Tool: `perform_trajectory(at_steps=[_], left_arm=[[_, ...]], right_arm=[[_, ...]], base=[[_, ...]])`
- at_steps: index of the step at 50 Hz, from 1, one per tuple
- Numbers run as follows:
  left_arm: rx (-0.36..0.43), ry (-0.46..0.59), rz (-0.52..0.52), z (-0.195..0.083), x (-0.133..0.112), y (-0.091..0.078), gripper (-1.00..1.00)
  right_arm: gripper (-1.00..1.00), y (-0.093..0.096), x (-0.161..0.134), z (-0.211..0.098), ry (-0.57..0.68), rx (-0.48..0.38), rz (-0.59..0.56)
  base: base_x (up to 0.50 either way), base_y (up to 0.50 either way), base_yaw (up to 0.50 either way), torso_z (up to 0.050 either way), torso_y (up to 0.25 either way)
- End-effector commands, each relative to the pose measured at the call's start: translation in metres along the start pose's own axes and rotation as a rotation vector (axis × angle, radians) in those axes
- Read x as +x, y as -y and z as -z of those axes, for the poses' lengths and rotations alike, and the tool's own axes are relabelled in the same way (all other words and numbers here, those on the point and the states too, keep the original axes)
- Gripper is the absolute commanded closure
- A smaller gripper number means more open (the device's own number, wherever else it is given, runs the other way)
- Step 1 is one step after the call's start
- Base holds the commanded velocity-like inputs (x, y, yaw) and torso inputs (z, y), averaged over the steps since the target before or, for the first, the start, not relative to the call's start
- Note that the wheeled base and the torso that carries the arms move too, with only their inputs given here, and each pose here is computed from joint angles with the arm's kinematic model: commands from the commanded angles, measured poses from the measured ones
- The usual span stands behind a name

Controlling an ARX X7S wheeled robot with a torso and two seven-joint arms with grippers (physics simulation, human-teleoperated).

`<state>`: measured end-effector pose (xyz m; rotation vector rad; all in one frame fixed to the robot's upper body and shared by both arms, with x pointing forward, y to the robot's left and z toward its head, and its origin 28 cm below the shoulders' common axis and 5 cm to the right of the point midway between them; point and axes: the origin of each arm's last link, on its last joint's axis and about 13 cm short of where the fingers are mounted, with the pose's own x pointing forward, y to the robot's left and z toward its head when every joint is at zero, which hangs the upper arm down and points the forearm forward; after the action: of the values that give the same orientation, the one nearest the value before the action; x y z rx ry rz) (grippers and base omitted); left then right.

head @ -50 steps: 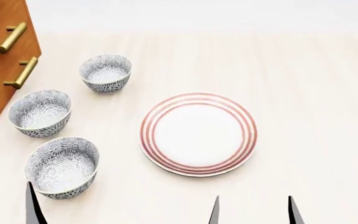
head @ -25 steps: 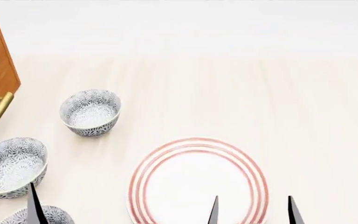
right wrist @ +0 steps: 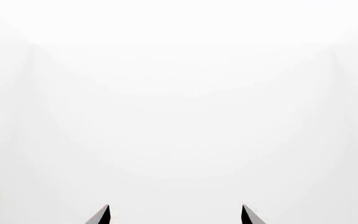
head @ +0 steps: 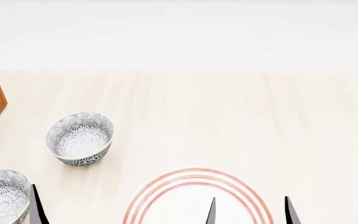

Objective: Pick up the bowl and put it in the front on the plate.

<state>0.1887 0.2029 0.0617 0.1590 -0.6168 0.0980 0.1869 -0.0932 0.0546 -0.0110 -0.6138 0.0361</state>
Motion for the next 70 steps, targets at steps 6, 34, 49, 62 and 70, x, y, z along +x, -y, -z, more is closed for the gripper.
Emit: perform_trajectory(at_steps=[6, 34, 49, 62, 70], left_arm=[[0.012, 0.004, 0.006, 0.0001, -0.0001, 0.0003, -1.0], [-0.004, -0.02, 0.014, 0.003, -0.0006, 0.0012, -1.0], [0.021, -0.034, 0.022, 0.0044, -0.0012, 0.0019, -1.0], [0.034, -0.045, 0.024, 0.0057, -0.0013, 0.0022, -1.0], [0.028, -0.054, 0.027, 0.007, -0.0011, 0.0026, -1.0]], right_arm=[[-1.0, -0.001, 0.0008, -0.0011, 0.02, -0.004, -0.018], [-1.0, -0.0011, 0.0002, 0.002, -0.01, 0.009, -0.022], [-1.0, -0.0017, -0.0008, 0.0043, -0.029, 0.013, -0.027], [-1.0, -0.0017, -0.0011, 0.0058, -0.043, 0.016, -0.029], [-1.0, -0.0015, -0.0008, 0.0062, -0.051, 0.016, -0.026]], base=[[0.0, 0.04, 0.0, 0.0, 0.0], [0.0, 0.46, 0.0, 0.0, 0.0], [0.0, 0.0, 0.0, 0.0, 0.0], [0.0, 0.0, 0.0, 0.0, -0.242], [0.0, 0.0, 0.0, 0.0, -0.125]])
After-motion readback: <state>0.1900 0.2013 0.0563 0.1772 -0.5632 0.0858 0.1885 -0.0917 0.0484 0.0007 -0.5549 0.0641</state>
